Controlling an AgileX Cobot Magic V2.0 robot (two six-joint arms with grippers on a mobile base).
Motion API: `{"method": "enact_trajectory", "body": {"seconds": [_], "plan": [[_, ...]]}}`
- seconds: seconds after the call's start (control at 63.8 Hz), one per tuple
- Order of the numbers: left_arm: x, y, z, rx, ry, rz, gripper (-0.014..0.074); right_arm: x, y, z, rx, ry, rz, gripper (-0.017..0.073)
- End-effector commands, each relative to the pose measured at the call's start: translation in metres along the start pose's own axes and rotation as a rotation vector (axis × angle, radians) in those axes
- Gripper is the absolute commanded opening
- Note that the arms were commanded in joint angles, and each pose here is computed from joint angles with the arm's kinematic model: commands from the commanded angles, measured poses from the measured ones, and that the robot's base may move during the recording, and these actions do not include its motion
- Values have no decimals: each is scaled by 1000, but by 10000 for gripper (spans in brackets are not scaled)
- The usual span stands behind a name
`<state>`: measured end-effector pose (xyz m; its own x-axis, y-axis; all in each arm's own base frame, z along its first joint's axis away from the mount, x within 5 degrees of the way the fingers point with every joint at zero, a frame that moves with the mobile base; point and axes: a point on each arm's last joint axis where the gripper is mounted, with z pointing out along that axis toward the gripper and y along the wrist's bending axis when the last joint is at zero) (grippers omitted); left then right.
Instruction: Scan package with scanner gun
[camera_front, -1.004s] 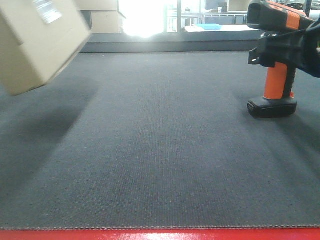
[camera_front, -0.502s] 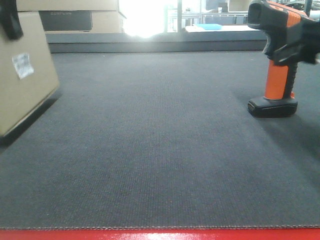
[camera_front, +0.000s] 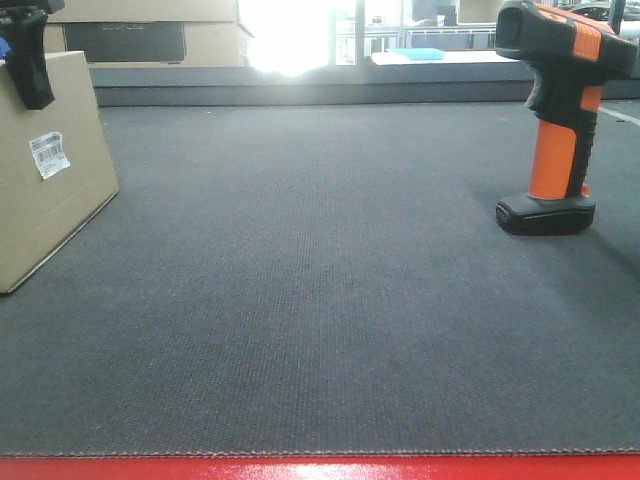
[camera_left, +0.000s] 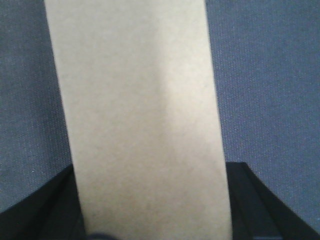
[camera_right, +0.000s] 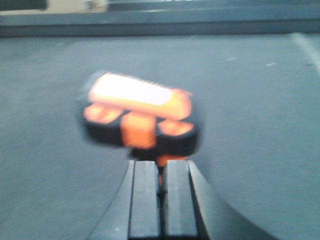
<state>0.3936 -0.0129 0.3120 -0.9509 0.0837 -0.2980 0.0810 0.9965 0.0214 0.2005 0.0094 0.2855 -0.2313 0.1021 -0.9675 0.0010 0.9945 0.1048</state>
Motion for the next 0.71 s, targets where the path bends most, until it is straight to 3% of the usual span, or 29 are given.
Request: {"method": "enact_trajectory", "body": {"seconds": [0.0,0.173,0.329,0.69], "plan": [[-2,1,20,-12,32,-2,-50,-13,-9,-4,39,-3,-45,-153],[-2,1,18,-13,28,-2,277,-36,-21,-8,95,27,-106,-153],[-1,1,9,-15,6,-2,624,-47,-21,-11,96,32,-111,-153],[14,-1,-61,-7,-156,-9,566,-40,-20,-12,86,114,-105,-153]]}}
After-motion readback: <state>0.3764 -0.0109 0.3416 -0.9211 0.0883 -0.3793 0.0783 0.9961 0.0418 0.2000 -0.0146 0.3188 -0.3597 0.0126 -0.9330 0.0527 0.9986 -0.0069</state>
